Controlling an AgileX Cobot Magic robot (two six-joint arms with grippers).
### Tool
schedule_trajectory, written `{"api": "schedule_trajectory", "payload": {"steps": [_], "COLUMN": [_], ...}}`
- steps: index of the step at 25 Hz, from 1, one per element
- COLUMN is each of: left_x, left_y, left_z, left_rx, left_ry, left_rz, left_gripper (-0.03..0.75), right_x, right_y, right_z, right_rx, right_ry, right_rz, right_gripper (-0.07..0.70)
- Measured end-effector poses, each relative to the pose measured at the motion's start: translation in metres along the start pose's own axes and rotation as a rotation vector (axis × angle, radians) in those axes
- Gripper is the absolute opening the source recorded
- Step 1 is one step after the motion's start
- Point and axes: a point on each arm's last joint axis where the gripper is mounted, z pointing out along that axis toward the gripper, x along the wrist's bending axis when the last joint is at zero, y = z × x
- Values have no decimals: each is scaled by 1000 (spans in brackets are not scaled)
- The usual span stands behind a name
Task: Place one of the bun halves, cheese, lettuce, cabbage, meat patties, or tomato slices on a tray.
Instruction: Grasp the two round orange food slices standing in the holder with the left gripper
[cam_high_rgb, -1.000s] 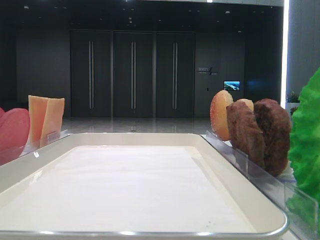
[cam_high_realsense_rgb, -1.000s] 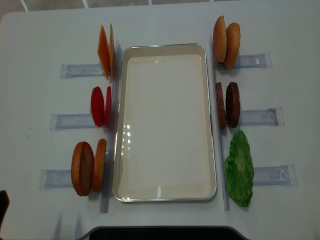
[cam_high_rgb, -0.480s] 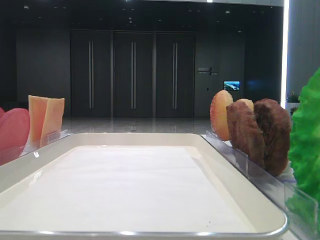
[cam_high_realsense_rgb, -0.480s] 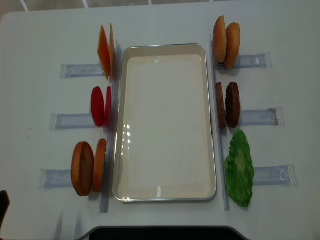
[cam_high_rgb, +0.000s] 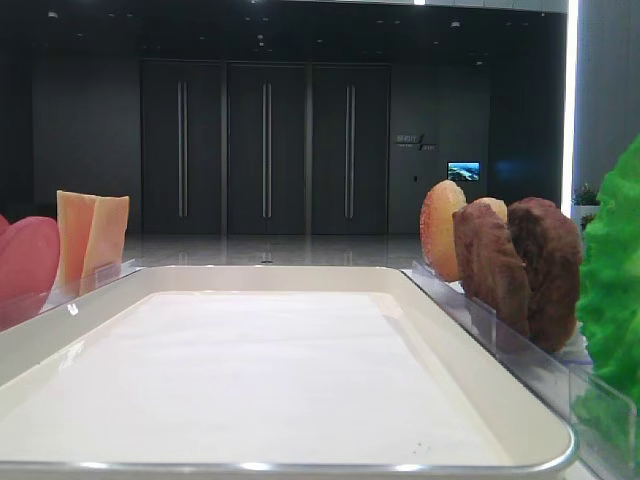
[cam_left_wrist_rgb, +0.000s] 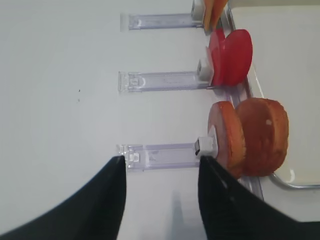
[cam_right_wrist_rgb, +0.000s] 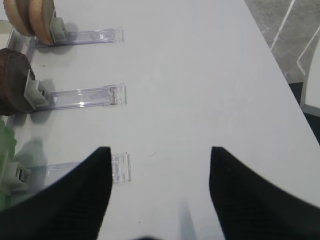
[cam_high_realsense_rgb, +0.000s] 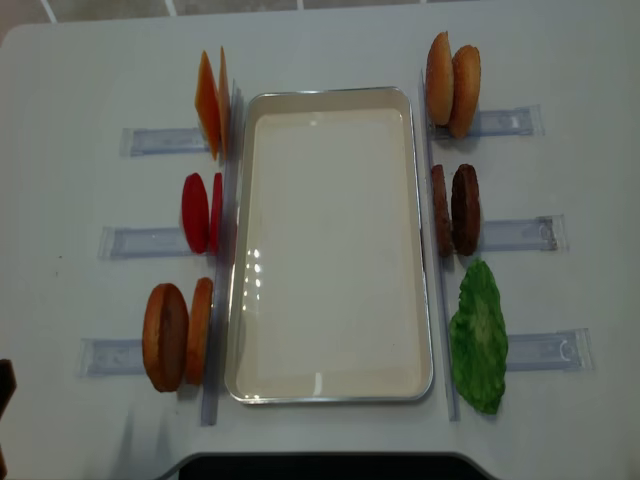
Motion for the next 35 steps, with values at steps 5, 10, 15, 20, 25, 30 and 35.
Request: {"api": "schedule_trajectory", "payload": {"steps": [5, 10, 15, 20, 25, 30, 35], "left_x": [-2, -5, -6, -7, -7, -8, -8], "left_y": [31, 60, 80, 95, 97, 96, 96], "left_z": [19, 52, 92, 124, 145, 149, 149], "left_rx": [146, 323, 488, 585, 657, 671, 672], "left_ry": [-13, -20, -12, -2, 2, 10, 3], "left_rz": [-7, -44, -53, -72, -72, -92, -103], "left_gripper": [360, 360, 360, 360, 360, 360, 360], "right_x": [0, 0, 0, 0, 0, 0, 0], "right_y": [0, 0, 0, 0, 0, 0, 0], "right_z": [0, 0, 0, 0, 0, 0, 0], "right_rx": [0, 0, 0, 0, 0, 0, 0], "right_ry": [0, 0, 0, 0, 0, 0, 0], "right_rz": [0, 0, 0, 0, 0, 0, 0], "right_gripper": [410, 410, 410, 410, 410, 410, 410]}}
